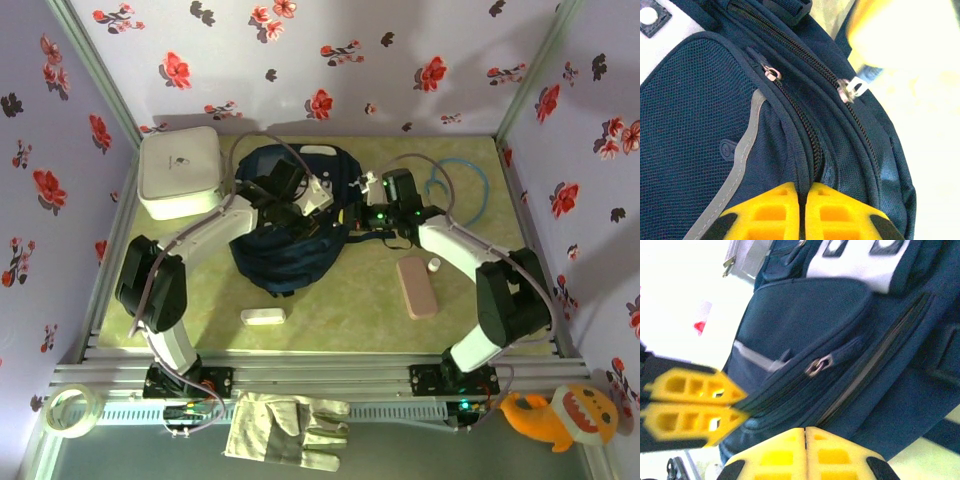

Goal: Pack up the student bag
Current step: Unzip the student bag at the top-center of the table.

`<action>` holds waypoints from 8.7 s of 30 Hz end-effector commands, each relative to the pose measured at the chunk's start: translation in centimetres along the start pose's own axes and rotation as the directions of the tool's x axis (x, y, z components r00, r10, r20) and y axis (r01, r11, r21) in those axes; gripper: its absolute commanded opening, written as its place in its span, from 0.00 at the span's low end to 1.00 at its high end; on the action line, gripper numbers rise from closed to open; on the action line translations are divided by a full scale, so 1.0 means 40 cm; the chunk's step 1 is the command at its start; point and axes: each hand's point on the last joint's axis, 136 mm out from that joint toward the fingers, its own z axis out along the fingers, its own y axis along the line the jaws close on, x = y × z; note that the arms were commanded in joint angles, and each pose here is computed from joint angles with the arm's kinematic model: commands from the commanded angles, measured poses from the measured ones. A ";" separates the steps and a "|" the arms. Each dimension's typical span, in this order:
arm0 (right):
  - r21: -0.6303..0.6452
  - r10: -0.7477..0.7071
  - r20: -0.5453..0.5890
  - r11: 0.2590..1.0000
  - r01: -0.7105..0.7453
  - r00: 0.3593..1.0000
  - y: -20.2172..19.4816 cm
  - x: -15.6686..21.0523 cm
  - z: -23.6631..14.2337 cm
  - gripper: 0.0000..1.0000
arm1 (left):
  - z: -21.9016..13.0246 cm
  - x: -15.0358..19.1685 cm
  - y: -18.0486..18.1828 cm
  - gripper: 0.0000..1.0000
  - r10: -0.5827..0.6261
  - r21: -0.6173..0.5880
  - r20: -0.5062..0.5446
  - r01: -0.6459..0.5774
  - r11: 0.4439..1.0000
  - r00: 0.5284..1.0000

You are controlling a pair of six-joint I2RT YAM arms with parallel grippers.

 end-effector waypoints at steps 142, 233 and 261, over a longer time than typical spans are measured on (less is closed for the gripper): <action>-0.429 0.704 0.019 0.647 -0.631 0.710 0.121 -0.262 0.128 0.10 | 0.009 -0.020 0.002 0.39 -0.667 0.095 0.316 0.677 0.730 0.675; -0.056 0.742 0.269 0.648 -0.760 0.614 -0.090 -0.086 0.033 0.53 | 0.026 -0.040 -0.124 0.00 -0.463 0.155 0.239 0.437 0.886 0.854; -0.134 0.665 0.316 0.737 -0.662 0.676 -0.051 -0.208 -0.087 0.10 | -0.024 0.136 0.121 0.00 -0.273 -0.115 0.139 0.289 0.950 0.952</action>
